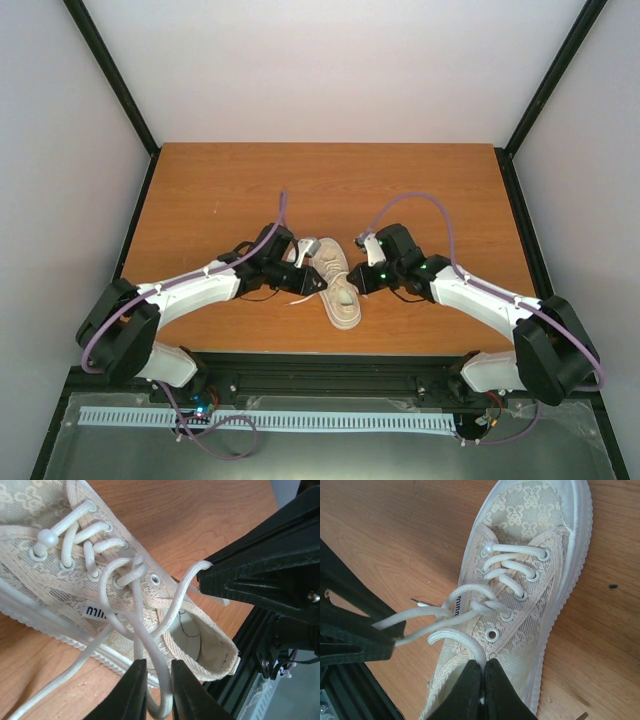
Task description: Tie the shoes
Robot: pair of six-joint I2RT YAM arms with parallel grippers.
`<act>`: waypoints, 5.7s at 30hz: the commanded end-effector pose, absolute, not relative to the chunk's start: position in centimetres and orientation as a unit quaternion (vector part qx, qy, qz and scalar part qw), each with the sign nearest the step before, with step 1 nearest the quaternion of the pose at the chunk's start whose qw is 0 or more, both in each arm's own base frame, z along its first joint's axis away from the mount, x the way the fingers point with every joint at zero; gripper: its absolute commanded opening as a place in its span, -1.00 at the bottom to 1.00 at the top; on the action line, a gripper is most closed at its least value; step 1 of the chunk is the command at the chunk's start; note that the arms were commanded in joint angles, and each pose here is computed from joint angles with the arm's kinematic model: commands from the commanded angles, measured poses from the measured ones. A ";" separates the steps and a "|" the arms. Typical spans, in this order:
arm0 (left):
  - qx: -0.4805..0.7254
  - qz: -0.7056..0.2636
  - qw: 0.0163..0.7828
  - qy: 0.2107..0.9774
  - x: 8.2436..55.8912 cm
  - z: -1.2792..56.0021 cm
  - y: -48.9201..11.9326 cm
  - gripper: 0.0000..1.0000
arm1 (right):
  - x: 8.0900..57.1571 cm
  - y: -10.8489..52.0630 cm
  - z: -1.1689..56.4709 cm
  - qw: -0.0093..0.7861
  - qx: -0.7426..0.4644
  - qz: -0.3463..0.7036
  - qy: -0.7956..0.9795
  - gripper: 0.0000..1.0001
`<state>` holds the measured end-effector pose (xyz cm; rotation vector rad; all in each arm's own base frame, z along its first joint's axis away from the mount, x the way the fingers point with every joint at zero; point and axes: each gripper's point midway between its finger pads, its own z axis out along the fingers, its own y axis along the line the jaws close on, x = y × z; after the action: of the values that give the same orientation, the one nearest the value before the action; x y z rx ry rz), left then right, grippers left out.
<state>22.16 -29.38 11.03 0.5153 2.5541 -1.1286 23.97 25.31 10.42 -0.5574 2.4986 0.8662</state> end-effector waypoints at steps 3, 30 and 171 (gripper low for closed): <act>0.216 -0.411 0.181 0.867 22.1 13.4 -31.3 -0.97 | 23.9 24.4 9.9 0.217 -0.187 0.293 0.912 -0.95; 0.292 -0.375 0.176 0.862 17.9 11.6 -33.8 -0.17 | 24.8 25.0 11.5 0.216 -0.201 0.362 0.884 -0.94; 0.039 -0.359 0.211 0.908 27.5 10.5 -28.3 -0.26 | 25.4 28.6 7.4 0.189 -0.238 0.327 0.895 -0.94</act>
<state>27.35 -27.59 10.44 0.1331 2.4858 -0.9588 25.25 28.91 7.24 -0.6824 2.5280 0.9503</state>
